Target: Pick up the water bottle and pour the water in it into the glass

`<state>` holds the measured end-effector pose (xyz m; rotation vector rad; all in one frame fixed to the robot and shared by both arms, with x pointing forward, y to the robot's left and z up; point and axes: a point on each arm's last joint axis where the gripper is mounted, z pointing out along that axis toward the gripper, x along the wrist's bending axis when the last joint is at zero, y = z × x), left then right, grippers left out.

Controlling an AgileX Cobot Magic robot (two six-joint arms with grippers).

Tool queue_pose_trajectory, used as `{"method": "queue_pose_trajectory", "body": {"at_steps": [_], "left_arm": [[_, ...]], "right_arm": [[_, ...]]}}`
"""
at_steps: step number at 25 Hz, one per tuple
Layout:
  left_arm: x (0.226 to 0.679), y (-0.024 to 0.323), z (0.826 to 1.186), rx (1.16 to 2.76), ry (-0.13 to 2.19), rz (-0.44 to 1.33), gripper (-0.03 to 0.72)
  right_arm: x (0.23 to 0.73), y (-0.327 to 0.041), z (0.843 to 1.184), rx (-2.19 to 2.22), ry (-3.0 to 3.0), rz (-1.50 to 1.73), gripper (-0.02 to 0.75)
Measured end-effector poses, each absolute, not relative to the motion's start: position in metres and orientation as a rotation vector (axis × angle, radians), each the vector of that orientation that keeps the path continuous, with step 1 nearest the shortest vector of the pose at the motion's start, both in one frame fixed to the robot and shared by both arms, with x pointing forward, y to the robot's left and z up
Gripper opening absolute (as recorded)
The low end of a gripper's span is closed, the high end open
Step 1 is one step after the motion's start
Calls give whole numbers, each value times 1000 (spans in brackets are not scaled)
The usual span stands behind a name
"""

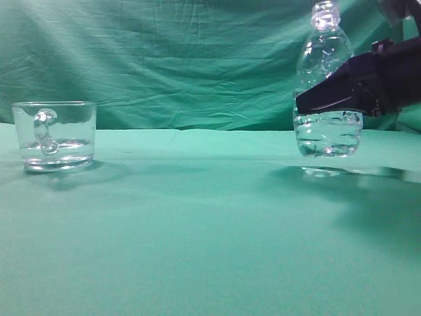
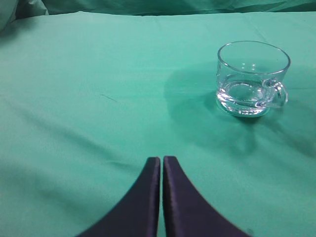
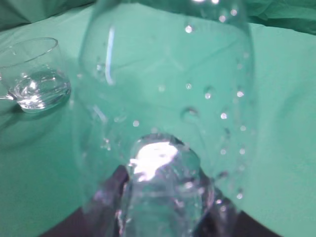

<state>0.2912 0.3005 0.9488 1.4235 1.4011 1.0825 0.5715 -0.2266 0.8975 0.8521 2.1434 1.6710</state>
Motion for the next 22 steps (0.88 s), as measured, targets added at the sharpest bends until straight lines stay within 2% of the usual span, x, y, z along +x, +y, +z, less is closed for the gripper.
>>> {"method": "queue_pose_trajectory", "body": {"at_steps": [9,14,17,22], "left_arm": [[291,301,949,1423,1401,1083,0],[291,301,949,1423,1401,1083,0],[291,301,949,1423,1401,1083,0],[291,301,949,1423,1401,1083,0]], "right_arm": [[572,-226,887,804,2126,1687,276],[572,-224,890,773,2100,1733,507],[572,-224,891,767,2093,1745,610],[572,-224,896,751,2081,1745,602]]}}
